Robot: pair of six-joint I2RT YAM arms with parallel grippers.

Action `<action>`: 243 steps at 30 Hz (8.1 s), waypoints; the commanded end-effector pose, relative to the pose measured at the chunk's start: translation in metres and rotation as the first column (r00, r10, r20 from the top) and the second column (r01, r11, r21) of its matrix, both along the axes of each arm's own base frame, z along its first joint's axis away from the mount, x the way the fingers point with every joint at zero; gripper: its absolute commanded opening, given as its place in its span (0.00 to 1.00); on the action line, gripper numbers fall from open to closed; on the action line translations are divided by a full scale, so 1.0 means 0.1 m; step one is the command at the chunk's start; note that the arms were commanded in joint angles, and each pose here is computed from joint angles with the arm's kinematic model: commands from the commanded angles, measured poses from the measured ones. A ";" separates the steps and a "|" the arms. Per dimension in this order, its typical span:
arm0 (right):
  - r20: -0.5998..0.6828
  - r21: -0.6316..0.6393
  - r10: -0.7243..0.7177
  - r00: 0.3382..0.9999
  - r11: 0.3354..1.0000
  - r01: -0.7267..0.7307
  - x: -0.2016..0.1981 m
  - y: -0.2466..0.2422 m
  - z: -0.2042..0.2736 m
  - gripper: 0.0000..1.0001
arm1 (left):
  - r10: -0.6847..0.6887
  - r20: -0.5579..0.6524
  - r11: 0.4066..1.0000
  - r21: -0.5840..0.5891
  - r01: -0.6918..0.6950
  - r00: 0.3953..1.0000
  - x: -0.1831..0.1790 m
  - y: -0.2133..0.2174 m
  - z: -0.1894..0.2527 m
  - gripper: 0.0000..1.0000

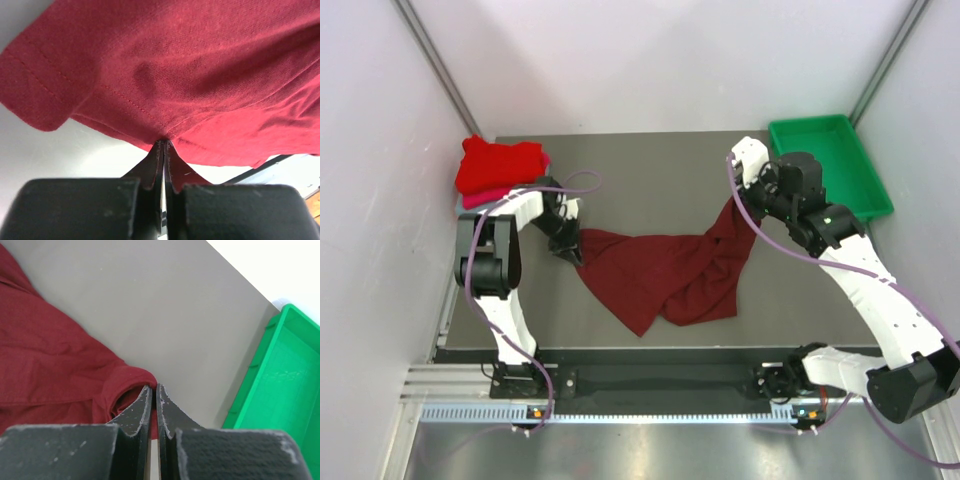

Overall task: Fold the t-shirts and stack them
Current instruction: Flatten the tshirt out

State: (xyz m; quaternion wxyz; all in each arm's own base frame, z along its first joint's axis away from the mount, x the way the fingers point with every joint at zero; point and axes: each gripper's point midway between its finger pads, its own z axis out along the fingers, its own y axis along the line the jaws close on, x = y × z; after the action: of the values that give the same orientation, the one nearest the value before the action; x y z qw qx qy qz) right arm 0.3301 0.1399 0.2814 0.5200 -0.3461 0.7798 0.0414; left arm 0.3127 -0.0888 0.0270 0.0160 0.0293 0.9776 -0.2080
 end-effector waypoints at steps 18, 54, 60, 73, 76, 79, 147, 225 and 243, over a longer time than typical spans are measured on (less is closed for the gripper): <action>0.057 0.032 0.002 0.998 0.999 -0.004 0.08 0.04 0.13 0.00 | -0.048 0.255 0.998 0.061 0.033 0.966 0.44 0.08 0.74 0.27; 0.055 0.033 -0.018 0.998 0.999 0.016 0.04 -0.04 0.07 0.00 | -0.354 0.216 0.865 0.446 0.231 0.910 0.28 0.04 0.09 0.40; 0.049 0.032 -0.016 0.999 0.999 0.015 0.05 -0.03 0.04 0.00 | -0.357 0.225 0.876 0.419 0.241 0.907 0.22 -0.08 0.20 0.41; 0.044 0.035 -0.017 0.999 0.999 0.015 0.08 -0.01 0.02 0.00 | -0.363 0.220 0.873 0.420 0.248 0.905 0.18 -0.18 0.15 0.41; 0.044 0.030 -0.020 0.999 0.999 0.018 0.09 -0.02 0.02 0.00 | -0.366 0.207 0.867 0.431 0.251 0.908 0.18 -0.16 0.07 0.41; 0.042 0.031 -0.019 0.999 0.999 0.018 0.08 -0.02 0.01 0.00 | -0.363 0.203 0.864 0.438 0.247 0.909 0.20 -0.14 0.03 0.41; 0.021 0.211 -0.120 0.993 0.971 0.112 0.61 -0.26 0.83 0.00 | -0.280 0.656 0.933 0.358 0.037 0.701 1.29 0.02 2.10 0.00; -0.507 0.295 -0.105 0.856 0.912 0.286 0.94 0.15 -0.53 0.00 | -0.256 0.648 0.964 0.227 0.140 0.717 1.46 -0.29 1.96 0.00; -0.630 0.218 -0.121 0.767 0.920 0.325 0.92 0.19 -1.26 0.75 | -0.237 0.633 0.969 0.211 0.130 0.737 1.45 -0.30 1.92 0.00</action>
State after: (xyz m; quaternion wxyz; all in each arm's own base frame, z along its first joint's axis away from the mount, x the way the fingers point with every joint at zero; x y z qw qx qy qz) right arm 0.3829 0.1666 0.1389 0.2424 -0.1354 0.9344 0.2231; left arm 0.4511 -0.1175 0.1903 0.2936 0.2046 0.9280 -0.1035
